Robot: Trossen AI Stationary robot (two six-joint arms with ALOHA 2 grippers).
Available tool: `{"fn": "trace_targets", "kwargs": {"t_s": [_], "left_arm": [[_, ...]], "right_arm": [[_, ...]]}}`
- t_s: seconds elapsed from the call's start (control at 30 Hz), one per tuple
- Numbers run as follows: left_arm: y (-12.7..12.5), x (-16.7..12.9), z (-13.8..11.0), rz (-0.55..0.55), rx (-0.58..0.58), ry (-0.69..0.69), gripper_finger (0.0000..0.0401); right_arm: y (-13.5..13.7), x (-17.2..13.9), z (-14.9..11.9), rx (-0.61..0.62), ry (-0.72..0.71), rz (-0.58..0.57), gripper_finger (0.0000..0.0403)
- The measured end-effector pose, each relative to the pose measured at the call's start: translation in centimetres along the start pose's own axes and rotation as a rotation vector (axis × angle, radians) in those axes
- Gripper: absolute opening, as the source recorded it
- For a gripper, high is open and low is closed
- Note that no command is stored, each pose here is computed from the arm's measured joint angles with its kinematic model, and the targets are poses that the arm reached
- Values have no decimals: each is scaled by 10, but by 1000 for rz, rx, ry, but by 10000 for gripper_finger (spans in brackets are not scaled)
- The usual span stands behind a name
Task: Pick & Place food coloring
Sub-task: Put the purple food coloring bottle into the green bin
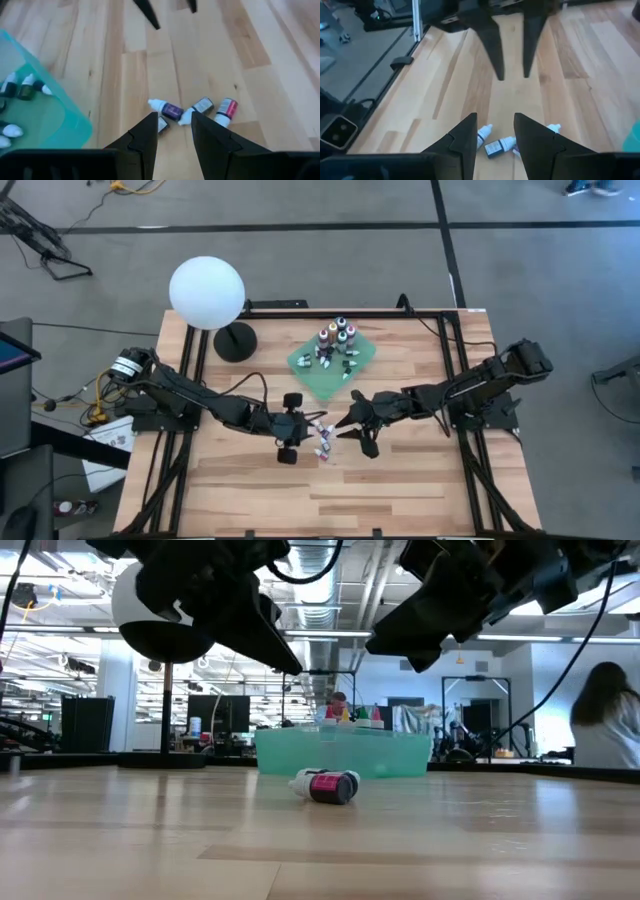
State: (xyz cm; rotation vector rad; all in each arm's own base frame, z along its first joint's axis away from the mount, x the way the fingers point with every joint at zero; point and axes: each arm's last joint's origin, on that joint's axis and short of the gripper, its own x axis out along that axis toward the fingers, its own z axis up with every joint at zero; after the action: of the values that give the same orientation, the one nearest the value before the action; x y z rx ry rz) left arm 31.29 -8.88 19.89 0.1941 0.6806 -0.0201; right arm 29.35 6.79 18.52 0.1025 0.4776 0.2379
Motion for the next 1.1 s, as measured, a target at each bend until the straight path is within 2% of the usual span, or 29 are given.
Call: {"fn": "trace_targets", "kwargs": {"t_s": [0.13,0.2,0.37,0.57,0.77,0.83,0.97,1.1], "left_arm": [[-2,0,0,-50,-11,-3,113],[-6,-1,0,-100,21,3,113],[-20,-3,-15,-133,120,134,113],[-29,-5,-18,-195,92,156,113],[-28,-5,-18,-182,-10,162,113],[-28,-5,-19,-190,7,181,113],[-31,-6,-23,-303,54,207,113],[-28,-4,-33,-309,37,239,113]], "right_arm": [[-1,0,-1,-51,9,-3,120],[-3,0,0,-75,8,-8,120],[-5,0,-2,-85,27,-16,120],[-5,0,-2,-143,26,-14,120],[-5,0,-2,-102,28,-16,120],[-5,0,-4,-101,47,-17,120],[-6,0,-5,-112,53,-17,120],[-6,1,-5,-141,49,-17,120]]}}
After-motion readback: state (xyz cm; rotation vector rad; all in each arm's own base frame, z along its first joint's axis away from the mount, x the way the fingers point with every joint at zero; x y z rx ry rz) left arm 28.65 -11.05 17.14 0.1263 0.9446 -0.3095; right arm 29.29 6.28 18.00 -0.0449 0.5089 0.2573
